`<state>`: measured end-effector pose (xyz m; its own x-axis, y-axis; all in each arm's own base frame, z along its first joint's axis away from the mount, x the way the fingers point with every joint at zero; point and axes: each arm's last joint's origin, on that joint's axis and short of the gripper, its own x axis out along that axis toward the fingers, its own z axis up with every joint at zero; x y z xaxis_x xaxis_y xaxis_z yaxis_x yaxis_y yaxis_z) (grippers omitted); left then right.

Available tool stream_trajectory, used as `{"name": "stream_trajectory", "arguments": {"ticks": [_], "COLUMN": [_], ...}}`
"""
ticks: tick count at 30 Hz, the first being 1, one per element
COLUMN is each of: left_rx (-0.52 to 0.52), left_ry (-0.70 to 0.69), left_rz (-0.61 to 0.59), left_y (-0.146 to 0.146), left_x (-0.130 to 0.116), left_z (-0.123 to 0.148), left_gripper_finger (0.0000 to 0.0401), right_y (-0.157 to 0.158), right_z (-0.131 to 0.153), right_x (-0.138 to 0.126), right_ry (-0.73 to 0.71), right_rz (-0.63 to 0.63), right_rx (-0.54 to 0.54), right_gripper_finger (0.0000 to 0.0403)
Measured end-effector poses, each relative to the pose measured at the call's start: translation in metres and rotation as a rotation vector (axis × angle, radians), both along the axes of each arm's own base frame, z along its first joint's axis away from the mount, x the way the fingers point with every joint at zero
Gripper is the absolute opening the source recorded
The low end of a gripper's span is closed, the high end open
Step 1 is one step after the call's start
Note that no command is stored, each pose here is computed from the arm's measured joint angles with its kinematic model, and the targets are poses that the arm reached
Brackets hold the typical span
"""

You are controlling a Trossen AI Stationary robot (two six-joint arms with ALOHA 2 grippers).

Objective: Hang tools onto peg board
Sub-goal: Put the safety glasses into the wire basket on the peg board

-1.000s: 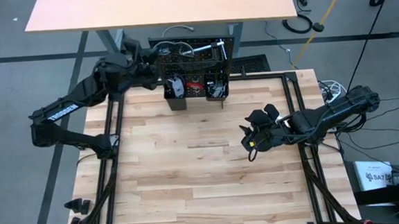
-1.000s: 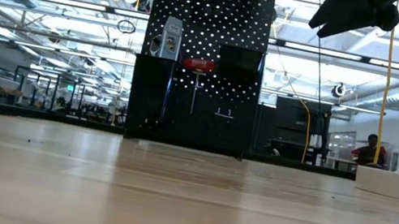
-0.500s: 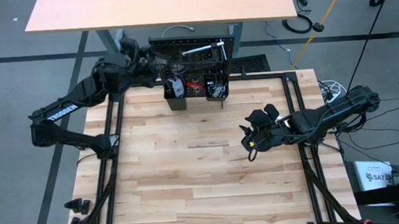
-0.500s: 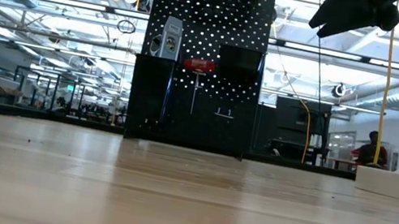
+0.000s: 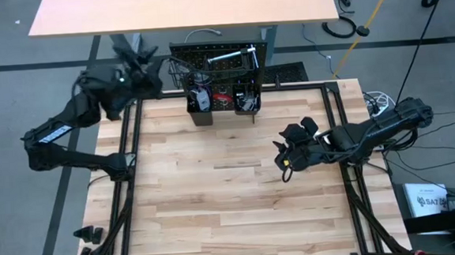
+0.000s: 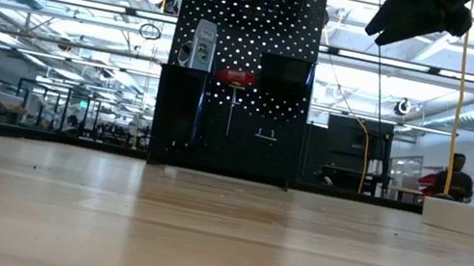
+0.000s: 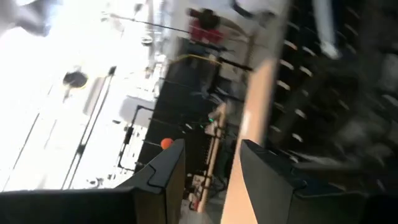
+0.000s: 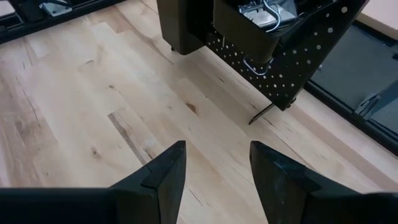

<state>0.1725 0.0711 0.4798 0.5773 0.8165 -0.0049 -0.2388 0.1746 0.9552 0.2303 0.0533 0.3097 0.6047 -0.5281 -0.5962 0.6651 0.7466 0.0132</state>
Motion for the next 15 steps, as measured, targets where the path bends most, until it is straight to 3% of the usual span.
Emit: {"name": "stream_trajectory", "arguments": {"ticks": [4, 7, 11, 15], "left_rx": [-0.010, -0.082, -0.225, -0.308], "left_ry": [-0.213, -0.280, -0.252, -0.219], "left_rz": [0.001, 0.035, 0.045, 0.060], "left_y": [0.003, 0.013, 0.028, 0.036], "left_x": [-0.007, -0.006, 0.004, 0.008], "left_z": [0.015, 0.020, 0.014, 0.010], "left_gripper_finger": [0.0147, 0.0141, 0.0115, 0.0049], "right_y": [-0.003, -0.004, -0.003, -0.002], "right_z": [0.001, 0.002, 0.004, 0.004], "right_x": [0.001, 0.004, 0.007, 0.007], "right_ry": [-0.006, -0.026, -0.060, -0.057], "right_rz": [-0.007, -0.004, 0.006, 0.019], "right_rx": [-0.001, 0.003, 0.014, 0.032], "right_gripper_finger": [0.0169, 0.0169, 0.0169, 0.0169]}}
